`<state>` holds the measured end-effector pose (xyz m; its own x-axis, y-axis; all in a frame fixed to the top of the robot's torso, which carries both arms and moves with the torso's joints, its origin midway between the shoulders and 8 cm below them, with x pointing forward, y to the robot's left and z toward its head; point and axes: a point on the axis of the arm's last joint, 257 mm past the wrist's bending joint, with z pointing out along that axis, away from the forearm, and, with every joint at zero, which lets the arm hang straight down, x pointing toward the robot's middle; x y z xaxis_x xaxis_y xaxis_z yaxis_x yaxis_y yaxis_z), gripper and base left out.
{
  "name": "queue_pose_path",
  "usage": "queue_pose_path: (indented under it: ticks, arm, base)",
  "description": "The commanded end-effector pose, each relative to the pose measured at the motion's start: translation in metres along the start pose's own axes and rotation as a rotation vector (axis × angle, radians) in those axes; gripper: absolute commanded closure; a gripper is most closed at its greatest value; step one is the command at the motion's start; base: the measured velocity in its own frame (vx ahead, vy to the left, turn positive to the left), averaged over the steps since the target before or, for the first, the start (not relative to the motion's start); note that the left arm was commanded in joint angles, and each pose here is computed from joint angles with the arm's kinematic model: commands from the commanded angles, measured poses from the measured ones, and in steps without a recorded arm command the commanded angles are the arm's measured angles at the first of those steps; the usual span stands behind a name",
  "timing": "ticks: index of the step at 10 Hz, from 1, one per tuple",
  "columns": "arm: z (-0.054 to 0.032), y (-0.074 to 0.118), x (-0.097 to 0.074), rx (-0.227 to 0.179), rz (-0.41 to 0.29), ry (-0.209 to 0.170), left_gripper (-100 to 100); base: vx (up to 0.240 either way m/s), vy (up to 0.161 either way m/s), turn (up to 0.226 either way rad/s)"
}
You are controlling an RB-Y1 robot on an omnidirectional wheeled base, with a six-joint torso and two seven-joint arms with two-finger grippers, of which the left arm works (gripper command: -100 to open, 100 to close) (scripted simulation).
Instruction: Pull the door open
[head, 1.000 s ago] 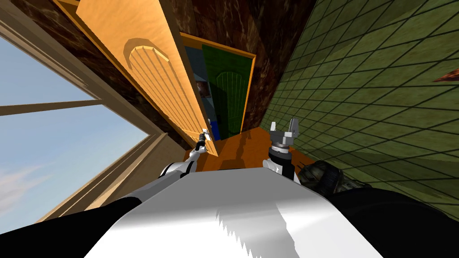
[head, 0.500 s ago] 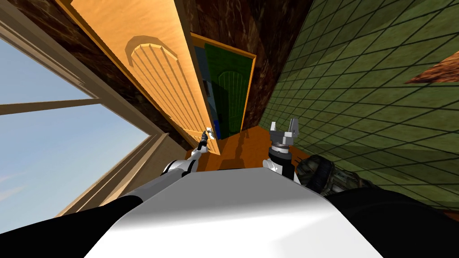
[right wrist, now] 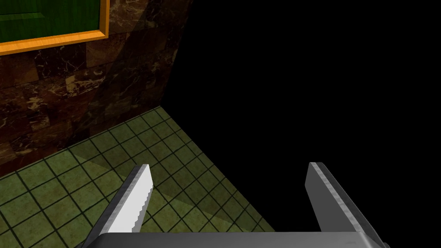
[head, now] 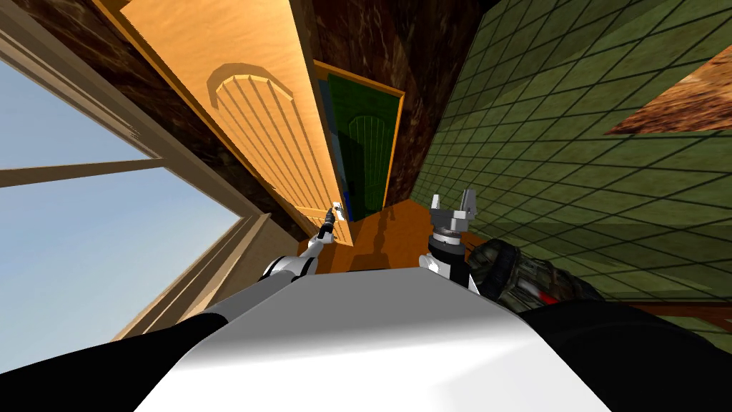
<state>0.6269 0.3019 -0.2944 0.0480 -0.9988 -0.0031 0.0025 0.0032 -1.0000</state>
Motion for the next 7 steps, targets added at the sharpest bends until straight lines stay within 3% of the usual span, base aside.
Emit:
queue_pose_path:
  ticks: [1,2,4,5,7]
  arm:
    - [-0.0002,0.001,0.018,0.002,-0.001,0.039,-100]
    - [0.0000,0.001,0.029,0.002,-0.001,0.061,-100]
    - [0.0000,0.001,0.035,0.002,-0.001,0.072,-100]
    - [-0.0003,0.001,0.050,0.001,-0.002,0.104,-100]
    - [-0.0009,0.001,0.064,0.000,-0.002,0.133,-100]
  base:
    - [-0.113,0.144,-0.129]
    - [-0.124,0.171,-0.149]
    - [-0.065,0.129,-0.047]
    - [-0.054,0.119,-0.110]
    - [-0.112,0.166,-0.104]
